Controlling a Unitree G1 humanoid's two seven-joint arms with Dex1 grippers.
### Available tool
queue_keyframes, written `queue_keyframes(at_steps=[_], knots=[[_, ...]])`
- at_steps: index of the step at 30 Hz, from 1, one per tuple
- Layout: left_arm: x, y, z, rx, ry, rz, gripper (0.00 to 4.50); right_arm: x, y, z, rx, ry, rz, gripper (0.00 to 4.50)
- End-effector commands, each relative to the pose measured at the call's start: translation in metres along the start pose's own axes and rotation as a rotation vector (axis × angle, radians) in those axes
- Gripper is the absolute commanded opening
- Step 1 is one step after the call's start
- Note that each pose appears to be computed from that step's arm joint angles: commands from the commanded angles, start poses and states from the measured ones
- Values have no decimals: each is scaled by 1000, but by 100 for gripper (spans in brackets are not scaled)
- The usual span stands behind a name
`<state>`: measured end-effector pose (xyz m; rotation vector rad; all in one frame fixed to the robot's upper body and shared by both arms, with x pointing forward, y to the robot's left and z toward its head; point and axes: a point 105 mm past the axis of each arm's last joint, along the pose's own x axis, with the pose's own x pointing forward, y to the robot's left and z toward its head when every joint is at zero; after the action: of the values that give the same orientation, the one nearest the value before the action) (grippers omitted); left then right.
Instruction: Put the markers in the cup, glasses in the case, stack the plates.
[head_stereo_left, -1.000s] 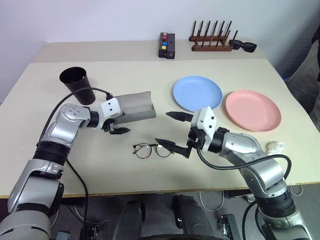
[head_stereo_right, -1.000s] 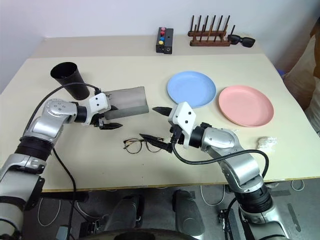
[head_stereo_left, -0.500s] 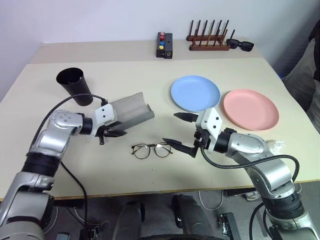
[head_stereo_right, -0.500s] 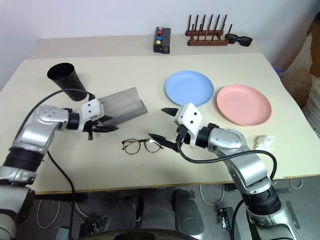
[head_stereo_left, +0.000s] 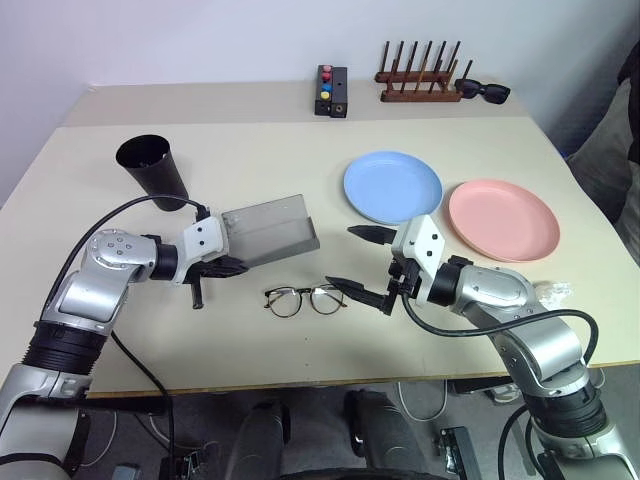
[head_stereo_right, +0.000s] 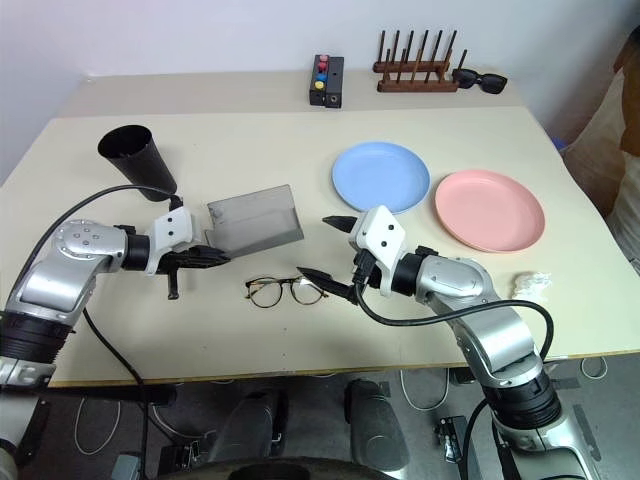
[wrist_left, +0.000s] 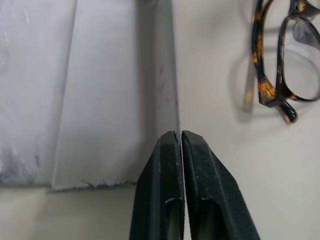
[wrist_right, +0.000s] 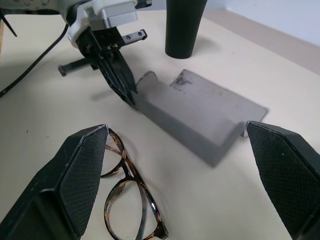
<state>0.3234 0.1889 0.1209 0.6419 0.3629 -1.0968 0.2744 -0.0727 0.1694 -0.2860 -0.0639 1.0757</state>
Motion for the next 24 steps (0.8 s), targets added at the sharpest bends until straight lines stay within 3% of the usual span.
queue_keyframes(at_steps=[1,11,23,24], knots=[[-7,8,2,7,-9,31,3,-2,0,13,-42,-42,-4,450],[-20,-1,13,42,-28,-128,3,-4,1,13,-41,-43,6,450],[-17,0,-2,53,15,-124,3,-2,5,13,-30,-49,17,450],[-17,1,-2,47,14,-116,27,-2,5,13,-30,-49,18,450]])
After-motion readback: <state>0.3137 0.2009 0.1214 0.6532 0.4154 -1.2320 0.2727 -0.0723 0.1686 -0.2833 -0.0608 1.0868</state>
